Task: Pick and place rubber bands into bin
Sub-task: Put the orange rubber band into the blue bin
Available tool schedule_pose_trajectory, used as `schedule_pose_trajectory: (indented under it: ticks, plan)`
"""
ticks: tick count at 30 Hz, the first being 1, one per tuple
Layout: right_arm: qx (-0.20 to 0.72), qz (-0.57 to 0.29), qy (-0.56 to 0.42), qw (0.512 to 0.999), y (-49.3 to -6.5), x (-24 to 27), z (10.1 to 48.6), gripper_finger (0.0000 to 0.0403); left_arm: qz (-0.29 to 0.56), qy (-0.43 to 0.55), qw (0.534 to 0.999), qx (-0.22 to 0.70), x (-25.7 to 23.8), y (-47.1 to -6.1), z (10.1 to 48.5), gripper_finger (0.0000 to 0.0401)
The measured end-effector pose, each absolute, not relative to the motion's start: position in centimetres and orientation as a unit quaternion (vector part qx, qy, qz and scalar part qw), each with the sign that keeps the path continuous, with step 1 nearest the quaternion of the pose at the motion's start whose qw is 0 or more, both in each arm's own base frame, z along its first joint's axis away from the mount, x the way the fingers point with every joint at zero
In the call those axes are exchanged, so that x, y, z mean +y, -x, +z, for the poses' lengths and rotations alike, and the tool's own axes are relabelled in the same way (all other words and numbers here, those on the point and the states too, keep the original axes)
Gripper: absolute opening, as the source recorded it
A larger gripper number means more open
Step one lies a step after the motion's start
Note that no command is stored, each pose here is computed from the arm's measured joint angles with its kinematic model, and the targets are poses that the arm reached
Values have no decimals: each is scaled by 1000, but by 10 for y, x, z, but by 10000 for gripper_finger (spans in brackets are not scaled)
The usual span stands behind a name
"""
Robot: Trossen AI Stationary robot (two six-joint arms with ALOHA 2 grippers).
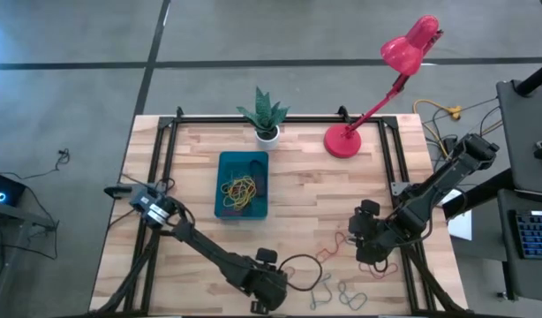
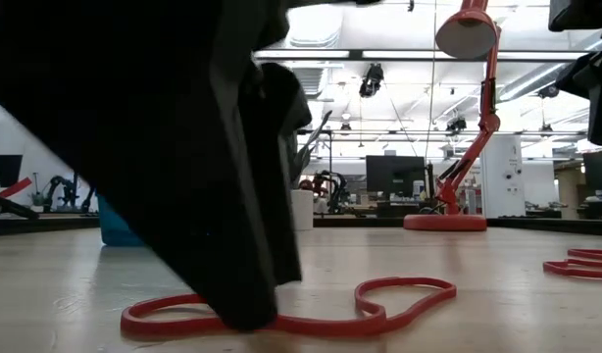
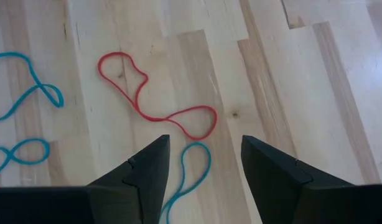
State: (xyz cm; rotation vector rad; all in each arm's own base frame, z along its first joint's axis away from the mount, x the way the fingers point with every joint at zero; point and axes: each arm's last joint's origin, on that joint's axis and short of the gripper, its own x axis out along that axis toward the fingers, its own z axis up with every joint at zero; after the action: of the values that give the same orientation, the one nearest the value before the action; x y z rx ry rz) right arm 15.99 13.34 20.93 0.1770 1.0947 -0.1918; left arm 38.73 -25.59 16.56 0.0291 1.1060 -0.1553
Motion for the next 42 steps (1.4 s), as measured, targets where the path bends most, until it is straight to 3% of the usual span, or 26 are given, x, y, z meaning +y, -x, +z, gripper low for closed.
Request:
schedule_pose_trajectory:
  ticks: [7,18,26,30,35,42]
  plan:
    - [519,-90,-82,846,-160,133,209,185,-68,-16,843,533,-253,-383,156,132]
    - [520,-88,-79,846,-160,133,209,185,-82,-4,842,532,-254,-384,155,8]
    - [519,-88,-79,846,-160,133,209,185,-89,35,830,550,-252,-385,159,0]
    - [519,-89,-80,846,-160,133,209,185,-78,55,833,545,-250,-387,182,0]
    - [516,-92,-79,848,-160,133,210,185,-40,47,849,524,-238,-380,236,0]
    - [515,-92,-80,849,-160,133,210,185,123,-29,847,517,-180,-356,309,0]
